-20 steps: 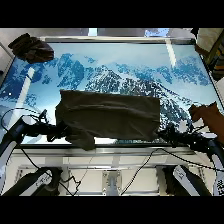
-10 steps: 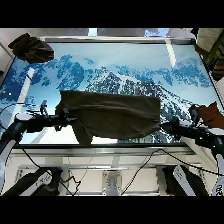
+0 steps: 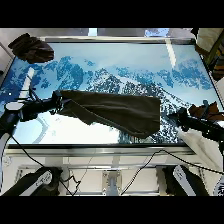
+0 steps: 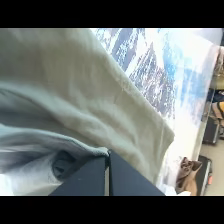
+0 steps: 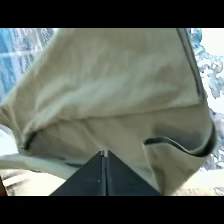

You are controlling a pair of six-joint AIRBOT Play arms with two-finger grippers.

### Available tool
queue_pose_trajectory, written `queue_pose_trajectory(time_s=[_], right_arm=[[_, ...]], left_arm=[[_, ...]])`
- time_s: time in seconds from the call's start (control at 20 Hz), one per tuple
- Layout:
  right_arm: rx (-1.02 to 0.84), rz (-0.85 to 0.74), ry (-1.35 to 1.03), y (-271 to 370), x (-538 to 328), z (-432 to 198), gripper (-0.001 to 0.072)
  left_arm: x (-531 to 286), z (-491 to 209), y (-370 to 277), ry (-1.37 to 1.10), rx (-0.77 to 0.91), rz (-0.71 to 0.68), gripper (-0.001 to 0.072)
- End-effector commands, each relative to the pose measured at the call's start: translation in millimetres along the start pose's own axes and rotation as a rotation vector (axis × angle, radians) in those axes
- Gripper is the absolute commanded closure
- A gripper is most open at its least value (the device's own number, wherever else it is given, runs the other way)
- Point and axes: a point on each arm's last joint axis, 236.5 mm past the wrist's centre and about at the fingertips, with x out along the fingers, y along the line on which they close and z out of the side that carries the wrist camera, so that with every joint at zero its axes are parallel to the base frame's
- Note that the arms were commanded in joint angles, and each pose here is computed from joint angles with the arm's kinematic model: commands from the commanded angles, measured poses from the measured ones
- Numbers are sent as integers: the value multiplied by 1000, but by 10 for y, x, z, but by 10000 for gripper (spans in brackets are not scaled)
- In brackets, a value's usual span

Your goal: Fold the shirts.

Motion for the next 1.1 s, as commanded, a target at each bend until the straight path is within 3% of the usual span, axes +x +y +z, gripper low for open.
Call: queue_pose_trajectory(time_s=[0.0, 0.05, 0.15, 0.35, 0.65, 1.05], right_arm=[[-12, -85, 131, -198, -29, -293, 442], [30, -150, 187, -341, -68, -429, 326], [60, -227, 256, -514, -126, -590, 322], [141, -129, 269, -410, 165, -653, 314], [96, -189, 398, -499, 780, -946, 313], [79, -208, 251, -533, 932, -527, 314]], left_arm=[[-31, -73, 68, 46, 41, 52, 693], [-36, -106, 102, 61, 51, 66, 693], [-37, -127, 106, 69, 53, 67, 693], [-38, -130, 104, 71, 54, 67, 693], [-40, -153, 111, 81, 57, 69, 693], [-39, -146, 117, 79, 69, 71, 693]])
